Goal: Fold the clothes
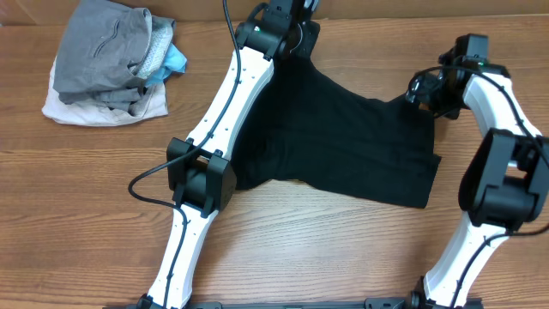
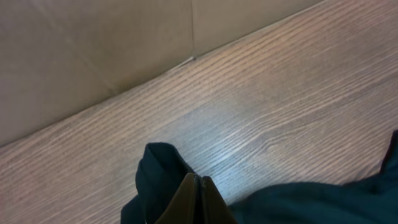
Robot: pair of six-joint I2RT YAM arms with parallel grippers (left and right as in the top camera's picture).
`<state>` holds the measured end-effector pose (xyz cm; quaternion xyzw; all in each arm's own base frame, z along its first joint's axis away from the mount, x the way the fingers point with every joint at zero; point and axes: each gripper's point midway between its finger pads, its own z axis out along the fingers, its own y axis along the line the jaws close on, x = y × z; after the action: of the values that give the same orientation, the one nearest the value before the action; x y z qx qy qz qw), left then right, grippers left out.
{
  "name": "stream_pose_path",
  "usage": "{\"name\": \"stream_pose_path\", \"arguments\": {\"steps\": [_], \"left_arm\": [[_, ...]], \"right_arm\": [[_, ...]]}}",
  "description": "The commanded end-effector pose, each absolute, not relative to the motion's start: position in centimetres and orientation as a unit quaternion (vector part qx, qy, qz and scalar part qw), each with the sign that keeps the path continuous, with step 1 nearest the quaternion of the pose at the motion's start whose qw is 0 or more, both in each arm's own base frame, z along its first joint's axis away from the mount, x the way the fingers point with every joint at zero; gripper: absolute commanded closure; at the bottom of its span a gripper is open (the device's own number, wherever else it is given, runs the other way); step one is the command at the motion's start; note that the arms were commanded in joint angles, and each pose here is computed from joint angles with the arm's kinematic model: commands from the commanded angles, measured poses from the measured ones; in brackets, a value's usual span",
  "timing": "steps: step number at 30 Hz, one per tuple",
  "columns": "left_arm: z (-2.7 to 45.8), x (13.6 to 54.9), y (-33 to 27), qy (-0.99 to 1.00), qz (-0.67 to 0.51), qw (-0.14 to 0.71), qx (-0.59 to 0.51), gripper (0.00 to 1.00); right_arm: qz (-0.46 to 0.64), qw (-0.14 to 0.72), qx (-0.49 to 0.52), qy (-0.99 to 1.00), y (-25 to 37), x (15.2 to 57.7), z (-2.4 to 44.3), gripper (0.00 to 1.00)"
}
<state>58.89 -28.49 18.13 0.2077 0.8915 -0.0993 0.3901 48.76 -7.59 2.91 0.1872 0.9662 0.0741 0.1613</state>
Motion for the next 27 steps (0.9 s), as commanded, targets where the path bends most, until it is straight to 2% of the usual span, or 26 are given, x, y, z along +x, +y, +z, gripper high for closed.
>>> {"name": "stream_pose_path", "arguments": {"steps": [1, 5, 11, 16, 21, 27], "left_arm": [[19.8, 58.8, -28.0, 0.889, -0.098, 0.4, 0.199, 0.96], [19.3, 58.7, -27.0, 0.896, -0.09, 0.389, 0.194, 0.96], [17.9, 58.0, -25.1, 0.914, -0.07, 0.353, 0.186, 0.96], [17.3, 57.6, -24.3, 0.921, -0.065, 0.338, 0.182, 0.96], [17.4, 57.7, -24.3, 0.92, -0.065, 0.34, 0.182, 0.96], [17.4, 57.8, -24.2, 0.92, -0.065, 0.341, 0.181, 0.96]], "right_arm": [[0.061, 0.155, 0.185, 0.969, -7.9, 49.0, 1.7, 0.17], [0.049, 0.14, 0.188, 0.971, -8.1, 48.6, 0.5, 0.21], [0.029, 0.139, 0.177, 0.974, -7.5, 48.8, 0.3, 0.38], [-0.025, 0.142, 0.161, 0.976, -7.0, 48.9, 0.3, 0.57], [-0.076, 0.143, 0.176, 0.971, -7.7, 48.6, 0.5, 0.89], [-0.075, 0.139, 0.18, 0.971, -7.9, 48.5, 1.8, 0.96]]}}
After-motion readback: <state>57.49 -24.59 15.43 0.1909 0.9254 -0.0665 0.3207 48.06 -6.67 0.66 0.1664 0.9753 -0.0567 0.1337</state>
